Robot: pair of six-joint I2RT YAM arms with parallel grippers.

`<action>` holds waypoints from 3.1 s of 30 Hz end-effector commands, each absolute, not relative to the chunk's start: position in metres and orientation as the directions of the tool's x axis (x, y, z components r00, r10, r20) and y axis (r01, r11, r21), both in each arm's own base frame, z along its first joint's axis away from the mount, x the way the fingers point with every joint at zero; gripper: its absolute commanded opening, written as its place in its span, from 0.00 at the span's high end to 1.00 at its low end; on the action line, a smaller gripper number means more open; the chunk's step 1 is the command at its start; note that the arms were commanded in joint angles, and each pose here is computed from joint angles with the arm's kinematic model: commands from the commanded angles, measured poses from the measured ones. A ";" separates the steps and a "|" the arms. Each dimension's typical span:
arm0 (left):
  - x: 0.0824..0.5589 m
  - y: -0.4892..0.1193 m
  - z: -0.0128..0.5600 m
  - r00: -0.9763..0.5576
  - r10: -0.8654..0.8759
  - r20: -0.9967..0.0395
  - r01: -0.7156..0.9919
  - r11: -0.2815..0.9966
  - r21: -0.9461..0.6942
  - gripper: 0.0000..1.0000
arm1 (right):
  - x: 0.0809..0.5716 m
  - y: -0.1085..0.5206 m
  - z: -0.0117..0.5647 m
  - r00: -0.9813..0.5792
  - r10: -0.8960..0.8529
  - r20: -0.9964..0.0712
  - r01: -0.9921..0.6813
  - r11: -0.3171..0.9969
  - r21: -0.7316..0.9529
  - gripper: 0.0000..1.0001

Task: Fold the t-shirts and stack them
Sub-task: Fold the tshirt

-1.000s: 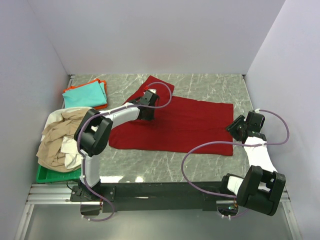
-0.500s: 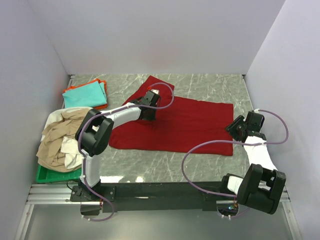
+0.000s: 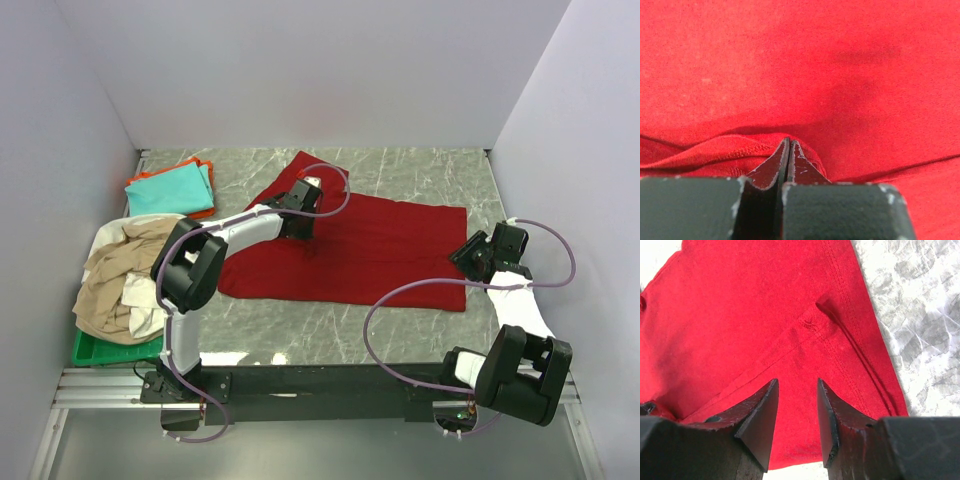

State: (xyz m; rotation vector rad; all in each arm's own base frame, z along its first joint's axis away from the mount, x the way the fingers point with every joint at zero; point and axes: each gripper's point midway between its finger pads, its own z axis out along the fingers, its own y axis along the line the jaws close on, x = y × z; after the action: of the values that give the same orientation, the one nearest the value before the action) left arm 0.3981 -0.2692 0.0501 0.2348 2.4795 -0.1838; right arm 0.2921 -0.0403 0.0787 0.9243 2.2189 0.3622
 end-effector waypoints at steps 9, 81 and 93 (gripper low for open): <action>0.408 -0.290 0.066 -0.752 0.129 -0.646 0.258 0.960 -0.110 1.00 | 0.310 -0.043 0.099 -0.483 0.680 -0.552 0.456 0.733 0.504 0.57; 0.396 -0.154 0.061 -0.720 -0.301 -0.626 -0.004 0.903 -0.430 0.71 | 0.342 -0.075 0.047 -0.619 0.631 -0.468 0.591 0.766 0.251 0.56; 0.387 -0.157 0.026 -0.769 -0.344 -0.539 -0.052 0.874 -0.483 0.73 | 0.354 -0.071 0.034 -0.643 0.622 -0.448 0.573 0.778 0.257 0.57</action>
State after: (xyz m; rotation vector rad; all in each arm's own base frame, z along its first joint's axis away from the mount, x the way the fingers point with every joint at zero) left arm 0.3860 -0.1482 0.0265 -0.2831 2.4097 -0.5236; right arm 0.3319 -0.0688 0.0205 0.9535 2.4954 0.1139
